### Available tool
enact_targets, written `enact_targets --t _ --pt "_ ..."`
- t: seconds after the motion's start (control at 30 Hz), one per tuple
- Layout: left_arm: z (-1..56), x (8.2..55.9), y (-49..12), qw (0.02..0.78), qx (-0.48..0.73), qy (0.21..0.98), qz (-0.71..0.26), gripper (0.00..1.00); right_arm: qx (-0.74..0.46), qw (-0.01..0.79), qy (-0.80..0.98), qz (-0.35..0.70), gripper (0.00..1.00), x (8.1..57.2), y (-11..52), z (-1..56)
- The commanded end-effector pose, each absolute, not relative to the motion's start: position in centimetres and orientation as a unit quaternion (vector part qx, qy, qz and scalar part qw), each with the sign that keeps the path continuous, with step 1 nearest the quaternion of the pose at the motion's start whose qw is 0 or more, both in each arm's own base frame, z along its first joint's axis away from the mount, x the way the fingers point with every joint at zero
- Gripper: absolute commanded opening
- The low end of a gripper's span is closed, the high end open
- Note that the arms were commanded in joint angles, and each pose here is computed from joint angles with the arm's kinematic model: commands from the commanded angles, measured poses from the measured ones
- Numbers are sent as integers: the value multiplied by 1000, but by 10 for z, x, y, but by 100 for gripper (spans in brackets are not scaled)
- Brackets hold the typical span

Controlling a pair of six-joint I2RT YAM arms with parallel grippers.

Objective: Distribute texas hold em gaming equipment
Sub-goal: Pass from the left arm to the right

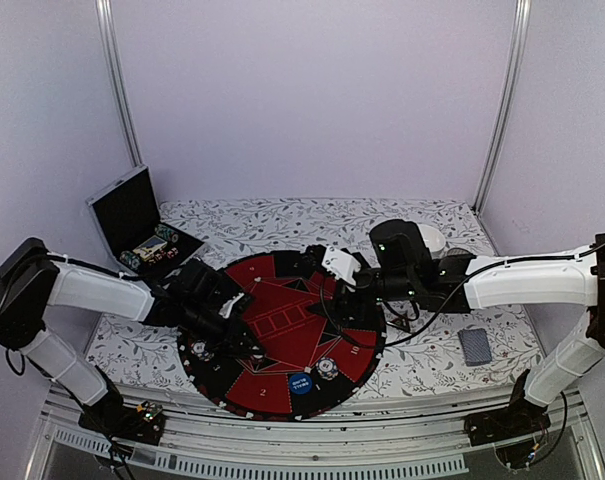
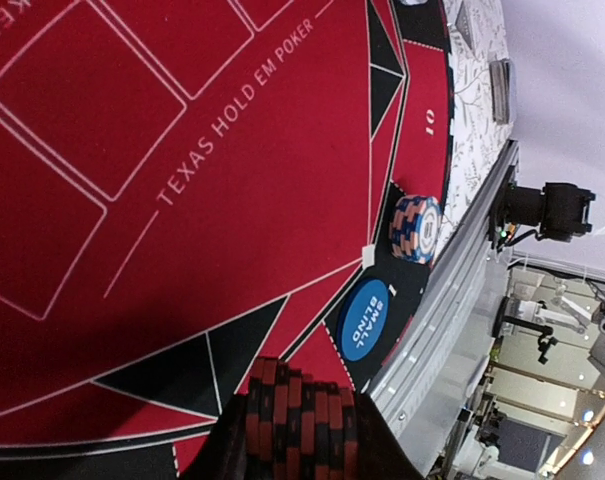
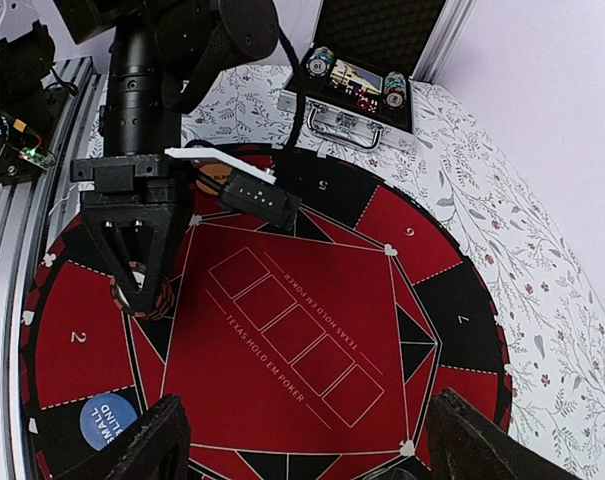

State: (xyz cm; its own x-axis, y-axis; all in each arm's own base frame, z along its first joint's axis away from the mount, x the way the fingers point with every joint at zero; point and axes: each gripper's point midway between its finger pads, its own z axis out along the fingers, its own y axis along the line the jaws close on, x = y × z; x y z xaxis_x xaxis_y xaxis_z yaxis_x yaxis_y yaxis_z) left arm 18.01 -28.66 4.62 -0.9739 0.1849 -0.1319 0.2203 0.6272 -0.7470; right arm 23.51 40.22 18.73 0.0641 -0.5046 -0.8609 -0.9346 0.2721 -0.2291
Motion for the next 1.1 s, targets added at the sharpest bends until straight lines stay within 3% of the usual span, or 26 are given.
enact_targets --t 0.0,0.37,0.5,0.6,0.73,0.93,1.07 --pt "33 162 -273 -19 143 913 -383 0 -552 473 648 230 83 238 406 197" --pt "19 160 -238 -31 152 934 -323 0 -550 472 650 228 84 237 403 196" --pt "5 165 -230 -38 154 944 -291 14 -550 474 649 230 84 237 403 199" --pt "-1 175 -226 -33 161 951 -262 17 -550 476 647 228 84 236 402 202" --pt "8 183 -233 -20 173 946 -273 0 -549 478 648 225 85 236 400 204" --pt "79 212 -271 82 209 906 -360 0 -548 476 648 229 86 235 399 204" --pt "119 233 -294 115 162 885 -421 0 -551 486 634 242 84 234 407 211"
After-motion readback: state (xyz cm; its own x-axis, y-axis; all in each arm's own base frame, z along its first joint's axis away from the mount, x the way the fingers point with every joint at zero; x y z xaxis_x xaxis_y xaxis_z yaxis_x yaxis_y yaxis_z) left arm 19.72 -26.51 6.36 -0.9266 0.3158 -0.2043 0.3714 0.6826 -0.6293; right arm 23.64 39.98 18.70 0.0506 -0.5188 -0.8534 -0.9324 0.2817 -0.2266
